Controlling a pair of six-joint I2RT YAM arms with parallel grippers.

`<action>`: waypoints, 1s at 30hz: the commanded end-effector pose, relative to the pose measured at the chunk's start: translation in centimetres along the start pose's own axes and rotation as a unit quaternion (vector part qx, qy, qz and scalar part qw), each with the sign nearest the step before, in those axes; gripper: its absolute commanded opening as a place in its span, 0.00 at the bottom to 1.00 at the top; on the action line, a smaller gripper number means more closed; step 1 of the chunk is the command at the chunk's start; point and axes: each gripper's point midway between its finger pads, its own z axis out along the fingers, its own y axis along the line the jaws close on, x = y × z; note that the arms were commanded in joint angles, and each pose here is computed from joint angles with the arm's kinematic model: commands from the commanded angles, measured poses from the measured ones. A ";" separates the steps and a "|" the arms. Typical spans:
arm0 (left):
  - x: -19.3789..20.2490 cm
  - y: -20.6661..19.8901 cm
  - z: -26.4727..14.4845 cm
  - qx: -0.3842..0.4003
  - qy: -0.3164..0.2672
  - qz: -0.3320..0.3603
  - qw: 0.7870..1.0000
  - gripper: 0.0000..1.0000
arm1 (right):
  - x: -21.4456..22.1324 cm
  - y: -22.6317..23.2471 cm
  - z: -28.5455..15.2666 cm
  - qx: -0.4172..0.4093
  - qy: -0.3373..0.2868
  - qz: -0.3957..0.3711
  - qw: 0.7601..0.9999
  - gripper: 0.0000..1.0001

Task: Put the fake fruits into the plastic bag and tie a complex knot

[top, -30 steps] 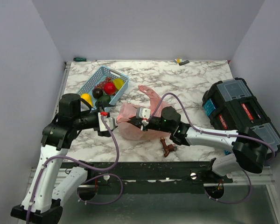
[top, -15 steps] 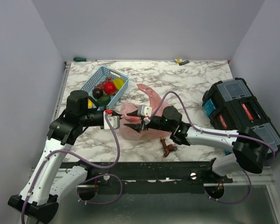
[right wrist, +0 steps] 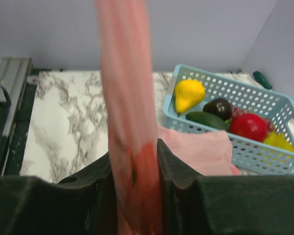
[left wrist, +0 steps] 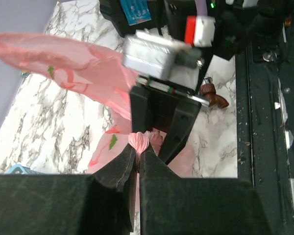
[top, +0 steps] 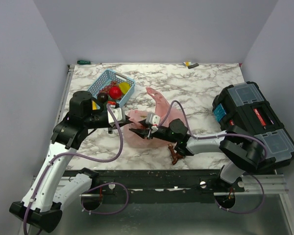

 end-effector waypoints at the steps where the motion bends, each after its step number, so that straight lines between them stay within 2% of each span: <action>1: -2.7 0.9 -0.2 -0.009 -0.042 -0.029 0.999 0.00 | 4.0 0.7 -1.6 0.003 0.025 -0.011 1.000 0.29; 10: -3.3 4.3 -0.7 -0.059 -0.055 -0.064 0.995 0.00 | 10.6 0.2 -3.3 0.009 0.092 -0.010 0.996 0.18; 22: -4.2 6.2 -1.6 -0.088 -0.063 -0.046 0.993 0.00 | 14.6 -0.1 -4.9 0.006 0.143 0.007 0.990 0.17; 26: -3.8 6.6 -2.0 -0.097 -0.059 -0.060 0.992 0.00 | 13.3 -0.7 -4.3 0.018 0.129 0.009 0.991 0.01; 27: -3.3 6.5 -2.0 -0.098 -0.054 -0.067 0.991 0.09 | 12.8 -0.9 -4.1 0.022 0.121 0.012 0.992 0.01; 29: -1.8 5.8 -2.1 -0.095 -0.044 -0.075 0.992 0.50 | 11.5 -1.4 -3.5 0.030 0.103 0.013 0.994 0.01; 30: -0.5 5.4 -2.1 -0.099 -0.037 -0.079 0.991 0.63 | 10.8 -1.5 -3.3 0.029 0.093 0.012 0.995 0.01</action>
